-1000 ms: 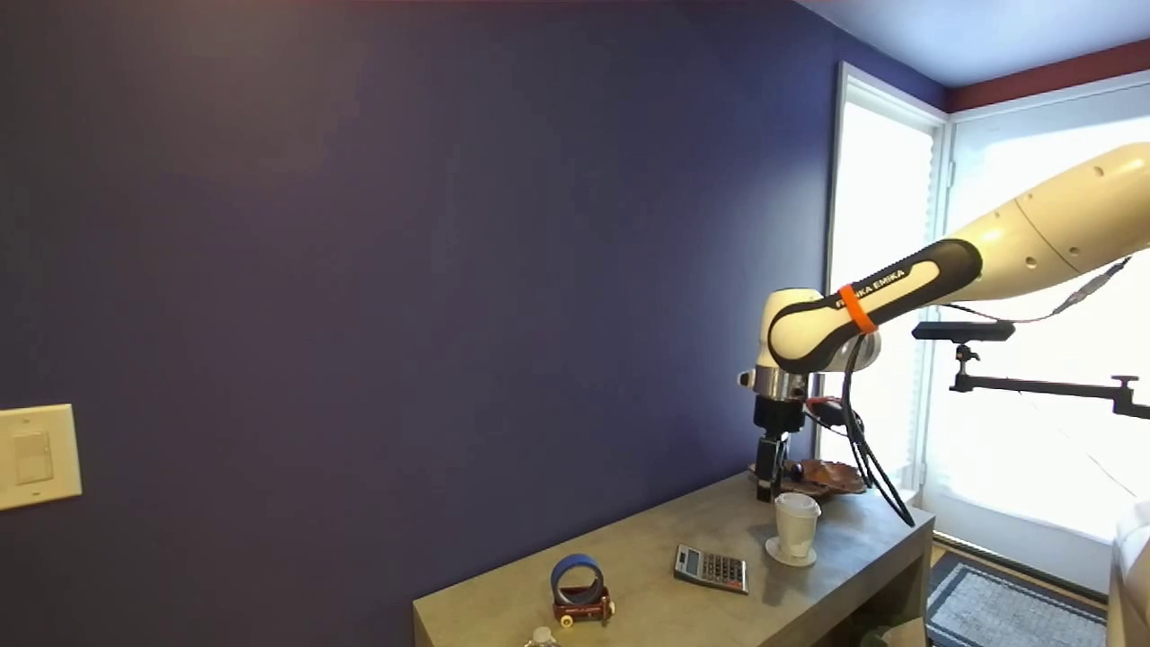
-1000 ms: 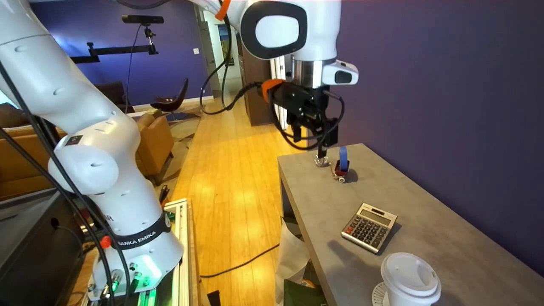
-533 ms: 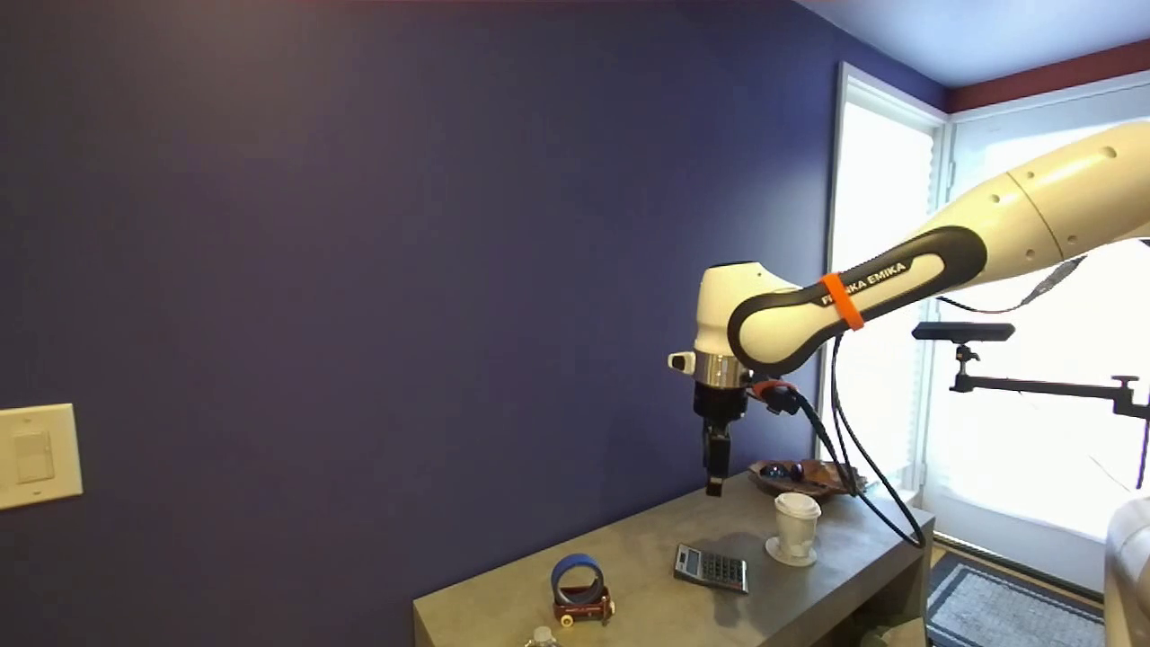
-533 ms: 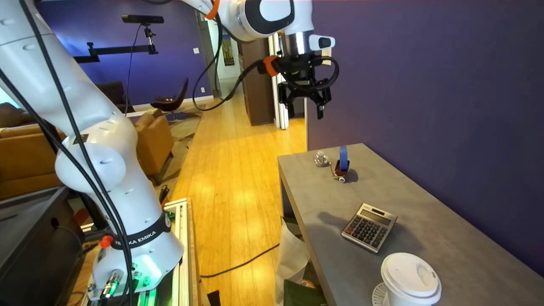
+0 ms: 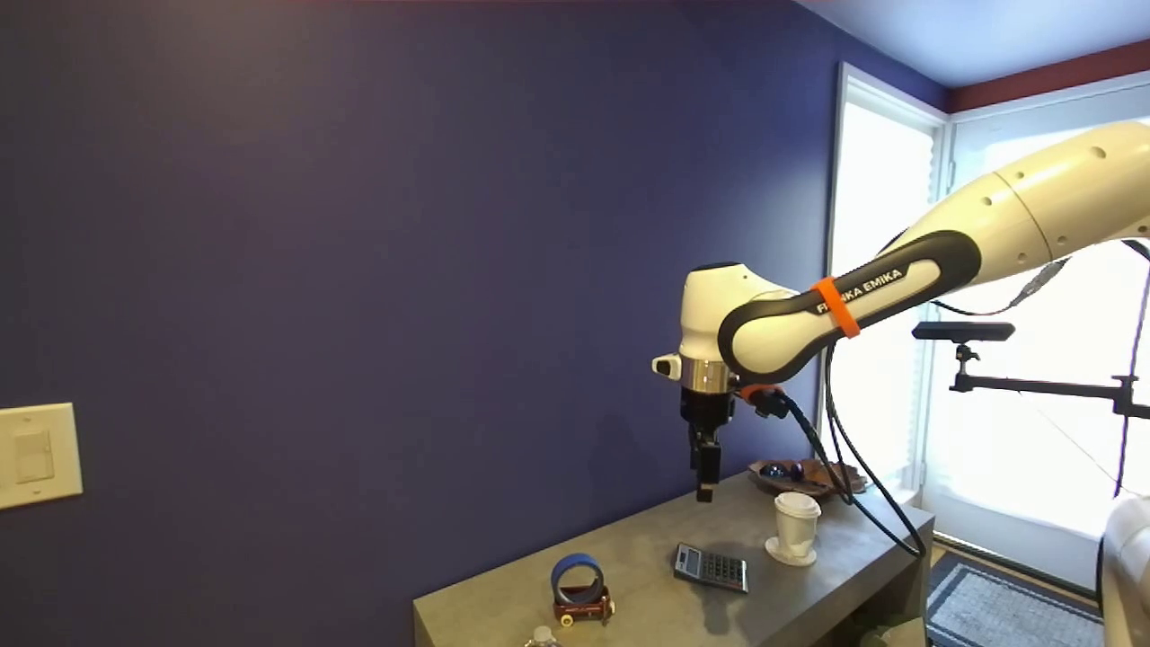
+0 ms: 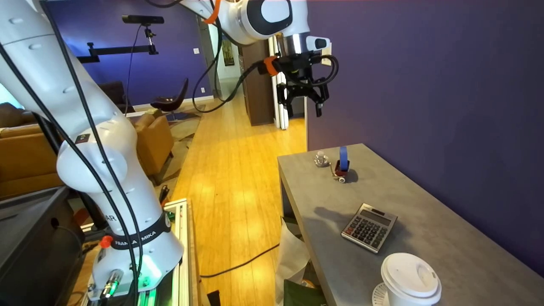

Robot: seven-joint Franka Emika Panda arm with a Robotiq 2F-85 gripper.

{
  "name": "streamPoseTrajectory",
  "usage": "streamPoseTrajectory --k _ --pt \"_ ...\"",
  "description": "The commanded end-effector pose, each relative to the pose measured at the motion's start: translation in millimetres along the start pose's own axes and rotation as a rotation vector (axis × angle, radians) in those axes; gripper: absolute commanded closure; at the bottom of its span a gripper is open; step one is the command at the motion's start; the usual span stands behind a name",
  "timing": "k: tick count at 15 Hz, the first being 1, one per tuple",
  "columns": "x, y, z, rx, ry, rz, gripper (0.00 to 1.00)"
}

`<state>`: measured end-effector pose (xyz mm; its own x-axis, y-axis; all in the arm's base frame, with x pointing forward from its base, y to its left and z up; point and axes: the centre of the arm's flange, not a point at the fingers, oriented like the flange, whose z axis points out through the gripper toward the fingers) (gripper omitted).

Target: Put the seal tape horizontally

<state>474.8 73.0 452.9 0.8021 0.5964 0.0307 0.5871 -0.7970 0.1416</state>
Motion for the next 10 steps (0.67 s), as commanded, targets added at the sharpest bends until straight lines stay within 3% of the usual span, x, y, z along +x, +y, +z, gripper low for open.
streamPoseTrajectory --k 1,5,10 --pt "4.8 0.5 3.5 -0.019 0.035 -0.039 0.0" --pt "44.6 -28.6 33.3 -0.078 0.024 -0.178 0.0" --pt "71.5 -64.3 80.5 -0.089 0.062 -0.27 0.0"
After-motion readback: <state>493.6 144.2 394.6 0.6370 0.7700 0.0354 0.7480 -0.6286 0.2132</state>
